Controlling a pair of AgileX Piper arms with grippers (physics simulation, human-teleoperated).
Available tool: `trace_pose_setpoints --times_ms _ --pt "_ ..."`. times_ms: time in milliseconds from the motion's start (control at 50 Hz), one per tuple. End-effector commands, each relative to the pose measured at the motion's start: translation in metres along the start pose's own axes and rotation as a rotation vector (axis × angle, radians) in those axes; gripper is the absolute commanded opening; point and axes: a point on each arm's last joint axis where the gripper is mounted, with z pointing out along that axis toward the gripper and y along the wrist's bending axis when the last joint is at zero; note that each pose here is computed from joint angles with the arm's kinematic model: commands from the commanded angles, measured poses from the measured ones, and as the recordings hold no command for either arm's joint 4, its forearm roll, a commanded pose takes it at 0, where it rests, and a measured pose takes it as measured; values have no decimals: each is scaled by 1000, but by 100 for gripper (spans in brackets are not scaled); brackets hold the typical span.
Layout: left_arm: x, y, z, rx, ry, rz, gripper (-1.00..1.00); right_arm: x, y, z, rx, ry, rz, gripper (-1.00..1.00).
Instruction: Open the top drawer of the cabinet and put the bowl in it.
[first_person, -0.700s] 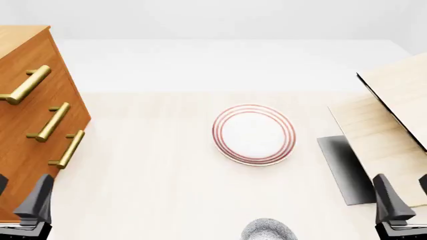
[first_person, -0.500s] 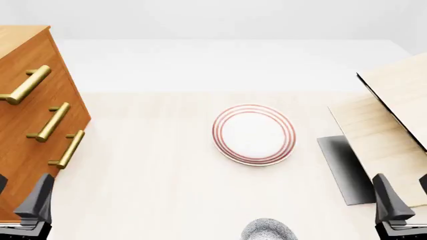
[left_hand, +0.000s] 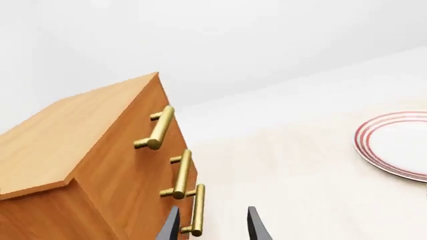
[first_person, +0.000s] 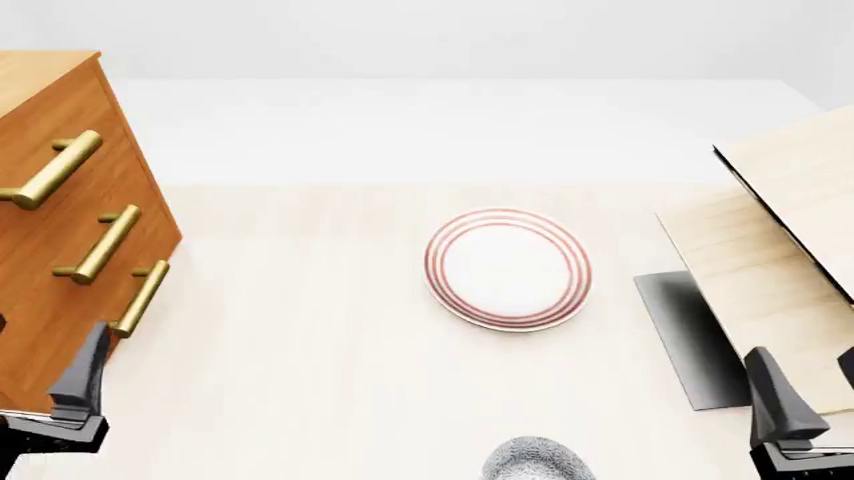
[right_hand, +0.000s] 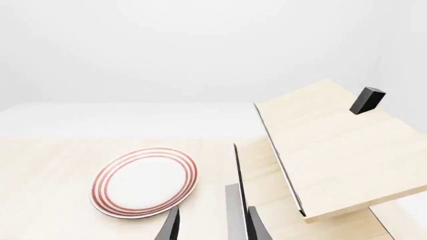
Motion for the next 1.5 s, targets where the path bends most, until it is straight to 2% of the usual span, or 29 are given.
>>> trace_pose_setpoints --times_ms 20,80,120,160,260,380,420,480,560,580,600,700,980,1140,1320,1500 --pt "-13 3 37 34 53 289 100 0 0 0 0 -2 0 100" --pt "-13 3 45 42 69 381 100 0 0 0 0 -2 0 100" --pt "-17 4 50 49 67 409 100 0 0 0 0 -1 1 100" --pt "-18 3 58 64 71 489 100 0 0 0 0 -1 0 100" --pt "-29 6 63 59 61 543 100 0 0 0 0 -2 0 100" --pt "-34 10 70 44 68 678 100 0 0 0 0 -1 0 100" --pt "-25 11 72 31 83 761 100 0 0 0 0 -1 1 100" --pt "-26 11 74 33 77 784 100 0 0 0 1 0 0 100" --pt "-15 14 75 7 102 910 100 0 0 0 1 -1 0 100" --pt "-15 14 75 7 102 910 100 0 0 0 1 -1 0 100" --pt "-11 14 75 -3 106 957 100 0 0 0 0 -1 0 100" --pt "-4 15 78 -20 113 1057 100 0 0 0 0 -2 0 100" --pt "-11 21 99 -45 101 1159 100 0 0 0 0 -1 0 100" --pt "-18 25 109 -62 94 1173 100 0 0 0 1 -1 1 100" --pt "-11 30 115 -84 116 1201 100 0 0 0 1 0 0 100" --pt "-8 32 123 -83 130 1194 100 0 0 0 0 -2 1 100"
